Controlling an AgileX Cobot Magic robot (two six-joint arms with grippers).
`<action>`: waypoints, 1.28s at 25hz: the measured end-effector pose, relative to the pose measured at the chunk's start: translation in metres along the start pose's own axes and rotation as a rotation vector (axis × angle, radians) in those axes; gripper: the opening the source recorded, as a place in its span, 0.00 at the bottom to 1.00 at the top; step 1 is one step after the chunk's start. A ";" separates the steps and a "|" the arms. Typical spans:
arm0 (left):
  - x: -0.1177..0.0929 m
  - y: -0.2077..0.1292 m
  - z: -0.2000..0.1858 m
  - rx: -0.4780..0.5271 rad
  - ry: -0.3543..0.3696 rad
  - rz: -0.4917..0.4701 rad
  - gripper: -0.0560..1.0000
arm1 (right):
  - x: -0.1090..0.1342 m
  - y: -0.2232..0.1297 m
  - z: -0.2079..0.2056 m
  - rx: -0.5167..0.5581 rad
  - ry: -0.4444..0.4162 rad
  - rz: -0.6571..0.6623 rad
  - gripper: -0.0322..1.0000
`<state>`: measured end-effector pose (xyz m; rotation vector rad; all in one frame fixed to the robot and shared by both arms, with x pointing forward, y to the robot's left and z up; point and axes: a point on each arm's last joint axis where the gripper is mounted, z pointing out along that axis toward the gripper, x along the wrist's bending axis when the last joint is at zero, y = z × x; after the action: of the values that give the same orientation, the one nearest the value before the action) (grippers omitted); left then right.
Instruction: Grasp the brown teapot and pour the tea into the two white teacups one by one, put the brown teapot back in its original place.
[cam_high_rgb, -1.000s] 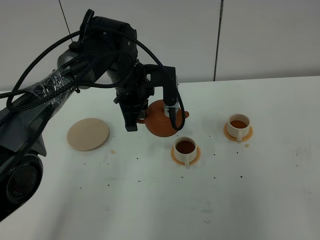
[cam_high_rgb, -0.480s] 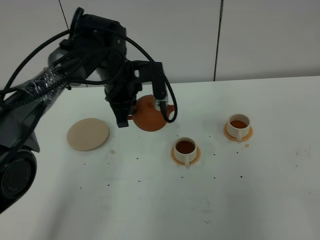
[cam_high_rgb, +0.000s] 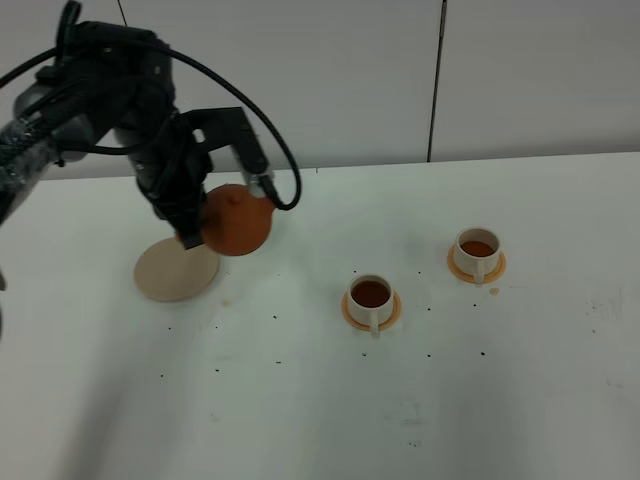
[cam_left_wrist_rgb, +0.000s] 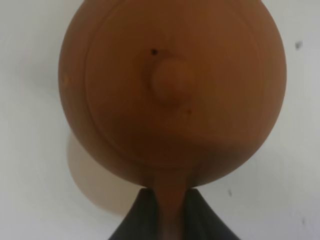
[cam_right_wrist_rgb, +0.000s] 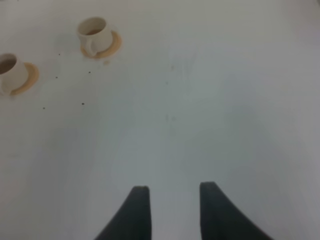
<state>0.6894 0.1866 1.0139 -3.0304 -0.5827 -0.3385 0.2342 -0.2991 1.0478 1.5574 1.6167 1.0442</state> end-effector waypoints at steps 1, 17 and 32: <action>-0.001 -0.007 0.001 0.013 -0.011 -0.010 0.22 | 0.000 0.000 0.000 0.000 0.000 0.000 0.26; 0.006 -0.052 0.014 0.141 -0.016 -0.202 0.22 | 0.000 0.000 0.000 0.000 0.000 0.000 0.26; 0.013 -0.060 0.034 0.146 -0.014 -0.375 0.22 | 0.000 0.000 0.000 0.000 0.000 0.000 0.26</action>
<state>0.6861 0.2498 0.9837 -2.7744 -1.1263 -0.2707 0.2342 -0.2991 1.0478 1.5574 1.6167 1.0442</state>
